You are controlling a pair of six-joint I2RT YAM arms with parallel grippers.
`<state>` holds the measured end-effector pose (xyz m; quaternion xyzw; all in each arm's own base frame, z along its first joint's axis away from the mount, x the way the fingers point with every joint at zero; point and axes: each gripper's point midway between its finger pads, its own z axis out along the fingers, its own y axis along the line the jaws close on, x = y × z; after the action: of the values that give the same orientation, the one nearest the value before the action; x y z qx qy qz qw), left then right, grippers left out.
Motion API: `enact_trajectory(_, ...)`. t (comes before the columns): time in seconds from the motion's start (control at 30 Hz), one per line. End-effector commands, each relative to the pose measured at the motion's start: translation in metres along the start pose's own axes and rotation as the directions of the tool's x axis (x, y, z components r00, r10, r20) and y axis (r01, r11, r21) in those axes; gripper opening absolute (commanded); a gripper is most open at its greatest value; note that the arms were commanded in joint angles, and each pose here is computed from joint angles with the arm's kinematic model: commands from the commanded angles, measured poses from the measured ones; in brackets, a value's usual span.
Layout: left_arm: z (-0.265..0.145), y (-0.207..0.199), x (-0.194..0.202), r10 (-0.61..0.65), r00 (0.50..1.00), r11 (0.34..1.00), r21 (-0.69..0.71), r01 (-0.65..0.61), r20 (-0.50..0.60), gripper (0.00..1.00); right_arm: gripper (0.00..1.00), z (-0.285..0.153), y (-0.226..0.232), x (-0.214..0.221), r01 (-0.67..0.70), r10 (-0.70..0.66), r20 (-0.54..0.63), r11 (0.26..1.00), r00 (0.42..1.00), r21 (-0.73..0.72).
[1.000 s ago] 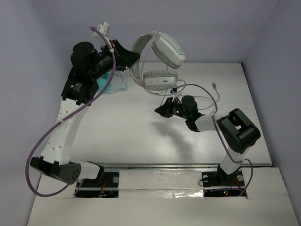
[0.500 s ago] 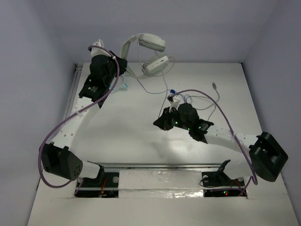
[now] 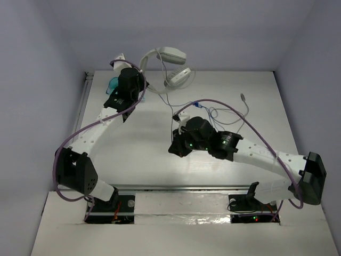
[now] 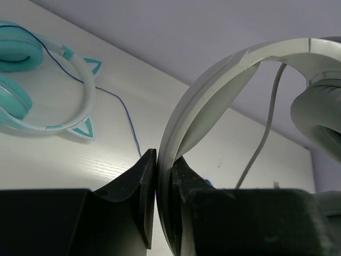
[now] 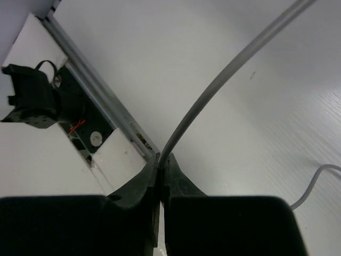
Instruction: Wrap the headphones
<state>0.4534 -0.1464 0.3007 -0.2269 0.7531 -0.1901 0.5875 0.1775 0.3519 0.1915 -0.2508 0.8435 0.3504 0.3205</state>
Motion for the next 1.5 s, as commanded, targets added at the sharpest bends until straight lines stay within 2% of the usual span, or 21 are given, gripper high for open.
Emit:
enact_trajectory(0.0,0.0,-0.01,-0.007,0.055,0.995,0.998,-0.002,-0.055,0.088,0.0,0.0,-0.036,0.007,-0.026,0.069,-0.07,0.02,0.996,0.997,0.059)
enact_trajectory(0.23,-0.014,-0.001,0.047,0.248,0.968,0.968,-0.029,-0.25,-0.044,0.0,0.0,-0.067,-0.017,-0.055,0.129,-0.145,0.042,0.957,0.989,0.258)
enact_trajectory(0.37,-0.034,0.013,0.08,0.394,0.906,0.915,-0.03,-0.402,-0.154,0.0,0.0,-0.082,-0.016,-0.077,0.167,-0.197,0.074,0.94,0.978,0.297)
enact_trajectory(0.47,-0.047,0.007,0.097,0.456,0.866,0.888,0.03,-0.46,-0.205,0.0,0.0,-0.087,-0.012,-0.091,0.192,-0.229,0.091,0.933,0.969,0.304)
enact_trajectory(0.6,-0.063,-0.005,0.121,0.559,0.785,0.828,0.134,-0.544,-0.266,0.0,0.0,-0.084,-0.019,-0.096,0.231,-0.265,0.048,0.907,0.963,0.353)
enact_trajectory(0.73,-0.074,0.0,0.138,0.666,0.681,0.745,0.23,-0.626,-0.304,0.0,0.0,-0.096,-0.04,-0.103,0.252,-0.304,0.035,0.844,0.952,0.474)
enact_trajectory(0.87,-0.085,0.006,0.142,0.693,0.648,0.72,0.274,-0.637,-0.315,0.0,0.0,-0.098,-0.056,-0.1,0.275,-0.33,0.006,0.797,0.944,0.537)
enact_trajectory(1.0,-0.104,-0.01,0.142,0.71,0.643,0.699,0.403,-0.591,-0.287,0.0,0.0,-0.098,-0.076,-0.103,0.267,-0.337,0.0,0.747,0.942,0.608)
enact_trajectory(1.23,-0.124,-0.026,0.15,0.74,0.622,0.641,0.548,-0.537,-0.257,0.0,0.0,-0.107,-0.126,-0.129,0.134,-0.313,0.09,0.625,0.945,0.769)
enact_trajectory(1.37,-0.135,-0.038,0.145,0.714,0.656,0.639,0.611,-0.467,-0.246,0.0,0.0,-0.114,-0.15,-0.138,0.054,-0.293,0.152,0.591,0.944,0.805)
enact_trajectory(1.47,-0.134,-0.04,0.131,0.683,0.689,0.652,0.627,-0.426,-0.241,0.0,0.02,-0.119,-0.157,-0.142,-0.006,-0.27,0.219,0.618,0.938,0.786)
